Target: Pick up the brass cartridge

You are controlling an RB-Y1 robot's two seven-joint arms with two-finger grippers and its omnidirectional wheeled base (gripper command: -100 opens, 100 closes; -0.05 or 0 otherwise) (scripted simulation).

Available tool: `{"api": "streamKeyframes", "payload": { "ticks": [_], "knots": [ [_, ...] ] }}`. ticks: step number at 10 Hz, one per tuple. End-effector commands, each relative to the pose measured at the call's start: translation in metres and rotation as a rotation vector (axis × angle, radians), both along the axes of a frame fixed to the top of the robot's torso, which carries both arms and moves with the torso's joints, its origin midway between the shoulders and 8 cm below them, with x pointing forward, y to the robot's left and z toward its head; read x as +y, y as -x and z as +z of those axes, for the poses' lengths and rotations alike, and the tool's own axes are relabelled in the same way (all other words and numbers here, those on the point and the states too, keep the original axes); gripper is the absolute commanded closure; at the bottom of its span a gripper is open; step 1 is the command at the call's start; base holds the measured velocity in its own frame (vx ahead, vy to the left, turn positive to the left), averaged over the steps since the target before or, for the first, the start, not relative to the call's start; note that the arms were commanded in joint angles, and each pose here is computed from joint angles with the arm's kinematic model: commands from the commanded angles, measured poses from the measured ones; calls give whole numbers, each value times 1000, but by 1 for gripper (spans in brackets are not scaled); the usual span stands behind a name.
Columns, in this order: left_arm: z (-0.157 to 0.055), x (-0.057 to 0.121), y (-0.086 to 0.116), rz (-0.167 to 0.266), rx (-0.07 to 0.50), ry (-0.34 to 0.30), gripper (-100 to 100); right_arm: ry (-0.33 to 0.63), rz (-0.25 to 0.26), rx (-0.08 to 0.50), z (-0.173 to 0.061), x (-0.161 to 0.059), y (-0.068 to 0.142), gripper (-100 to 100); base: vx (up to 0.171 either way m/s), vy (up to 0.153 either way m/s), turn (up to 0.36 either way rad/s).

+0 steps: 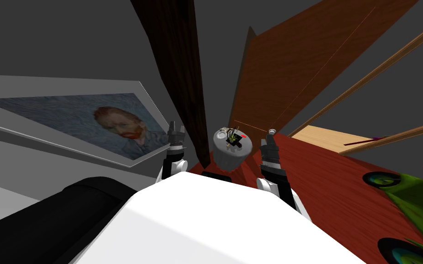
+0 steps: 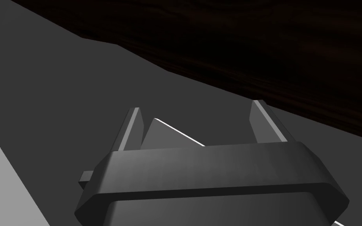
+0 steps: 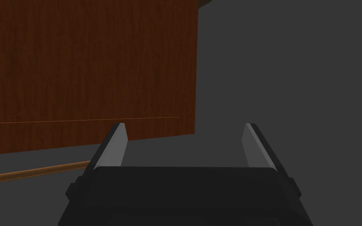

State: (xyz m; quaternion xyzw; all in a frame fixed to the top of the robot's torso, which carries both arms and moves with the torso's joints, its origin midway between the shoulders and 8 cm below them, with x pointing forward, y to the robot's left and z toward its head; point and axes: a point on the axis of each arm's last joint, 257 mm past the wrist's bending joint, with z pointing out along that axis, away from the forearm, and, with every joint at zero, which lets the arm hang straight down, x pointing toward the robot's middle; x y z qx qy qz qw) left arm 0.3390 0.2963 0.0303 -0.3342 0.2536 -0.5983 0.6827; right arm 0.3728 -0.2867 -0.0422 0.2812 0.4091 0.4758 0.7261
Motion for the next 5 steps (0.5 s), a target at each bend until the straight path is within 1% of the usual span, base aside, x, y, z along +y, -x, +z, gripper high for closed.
{"api": "streamKeyframes", "payload": {
  "ticks": [1, 2, 5],
  "knots": [
    [0, 0, 0, 0, 0, 0, 0, 0, 0, 0, 0, 0, 0, -100, 0, 0, 0],
    [0, 0, 0, 0, 0, 0, 0, 67, -1, 5, -5, 6, -4, -100, -5, -8, 73],
    [0, 0, 0, 0, 0, 0, 0, 226, 1, 12, -16, 21, -12, -100, -18, -23, 128]
  ]
}}
